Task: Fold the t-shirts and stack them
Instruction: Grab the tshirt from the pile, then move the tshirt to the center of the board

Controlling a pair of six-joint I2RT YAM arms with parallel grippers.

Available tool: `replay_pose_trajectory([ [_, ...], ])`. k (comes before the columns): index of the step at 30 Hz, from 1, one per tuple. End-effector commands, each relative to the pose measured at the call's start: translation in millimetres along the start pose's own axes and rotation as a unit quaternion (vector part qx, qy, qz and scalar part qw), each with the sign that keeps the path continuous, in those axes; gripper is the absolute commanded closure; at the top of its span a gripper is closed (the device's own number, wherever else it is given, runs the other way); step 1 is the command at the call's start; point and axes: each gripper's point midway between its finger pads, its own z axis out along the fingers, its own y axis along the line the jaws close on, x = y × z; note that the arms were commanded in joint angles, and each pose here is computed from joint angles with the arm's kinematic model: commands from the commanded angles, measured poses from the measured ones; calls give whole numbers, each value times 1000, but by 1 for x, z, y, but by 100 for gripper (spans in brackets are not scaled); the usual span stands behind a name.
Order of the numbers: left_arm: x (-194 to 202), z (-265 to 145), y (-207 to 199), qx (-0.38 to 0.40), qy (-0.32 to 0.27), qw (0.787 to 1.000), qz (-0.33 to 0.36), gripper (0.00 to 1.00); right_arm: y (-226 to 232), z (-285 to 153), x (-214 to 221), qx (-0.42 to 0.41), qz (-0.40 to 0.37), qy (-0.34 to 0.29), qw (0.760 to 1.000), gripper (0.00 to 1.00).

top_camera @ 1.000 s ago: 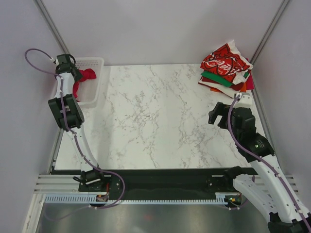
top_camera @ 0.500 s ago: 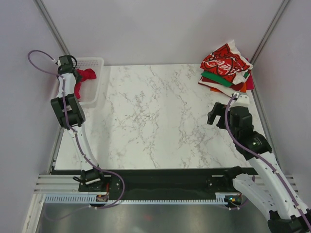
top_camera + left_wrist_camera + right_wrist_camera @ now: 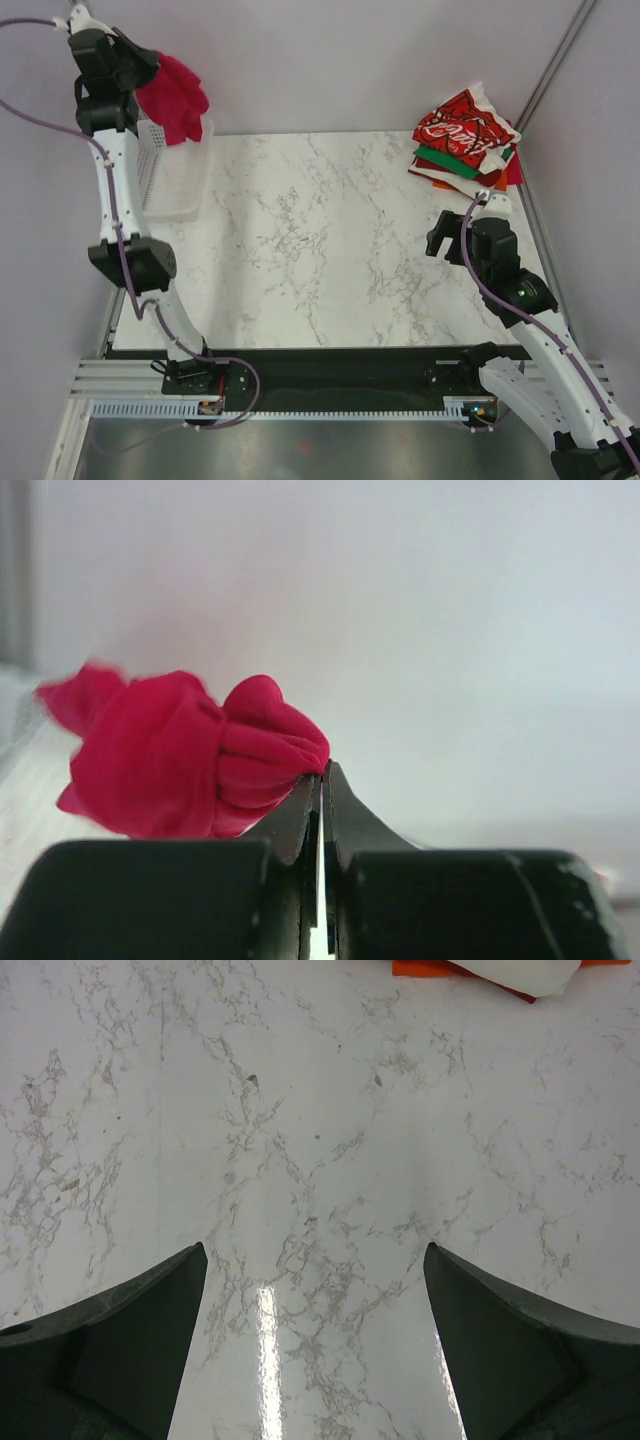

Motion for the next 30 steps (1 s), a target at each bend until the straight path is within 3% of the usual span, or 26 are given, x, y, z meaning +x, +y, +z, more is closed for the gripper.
replay_pose_trajectory([
  [1, -126, -184, -148, 201, -162, 966, 25, 98, 0, -2, -6, 0, 2, -12, 1000, 2],
  [2, -115, -189, -139, 185, -150, 971, 24, 97, 0, -3, -6, 0, 3, -13, 1000, 2],
  [4, -106, -208, -126, 158, -152, 975, 21, 69, 2, -5, -7, -5, 4, -16, 1000, 2],
  [5, -91, -230, -110, 134, -150, 980, 13, 46, 2, -5, -7, -6, 4, -16, 1000, 2],
  [6, -78, -236, -103, 127, -140, 982, 12, 7, 2, -4, -7, -7, 4, -16, 1000, 2],
  [7, -63, -248, -98, 129, -125, 984, 15, 0, 3, -4, -7, -8, 4, -16, 1000, 2],
  [10, 6, -272, -69, 122, -59, 991, 3, 0, 6, -3, -5, -14, 5, -10, 1000, 2],
  [11, 53, -262, -42, 97, -4, 995, -14, 0, 8, -4, -5, -22, 5, -8, 1000, 2],
  [12, 64, -282, -42, 109, -2, 994, -21, 0, 10, -4, -4, -26, 5, -4, 1000, 2],
  [14, 130, -280, -16, 106, 77, 991, -32, 0, 16, -6, -6, -41, 9, 1, 999, 2],
  [17, 197, -287, 18, 75, 163, 983, -32, 0, 23, -10, -4, -57, 18, 13, 998, 2],
  [21, 254, -294, 49, 50, 224, 972, -44, 1, 22, -10, 3, -52, 42, 21, 998, 2],
  [24, 271, -294, 54, 46, 246, 967, -46, 1, 23, -7, 12, -54, 53, 37, 996, 2],
  [28, 301, -294, 52, 49, 299, 952, -43, 1, 32, 6, 47, -76, 58, 98, 991, 2],
  [30, 326, -295, 44, 58, 349, 935, -35, 1, 35, 19, 66, -79, 54, 130, 987, 2],
])
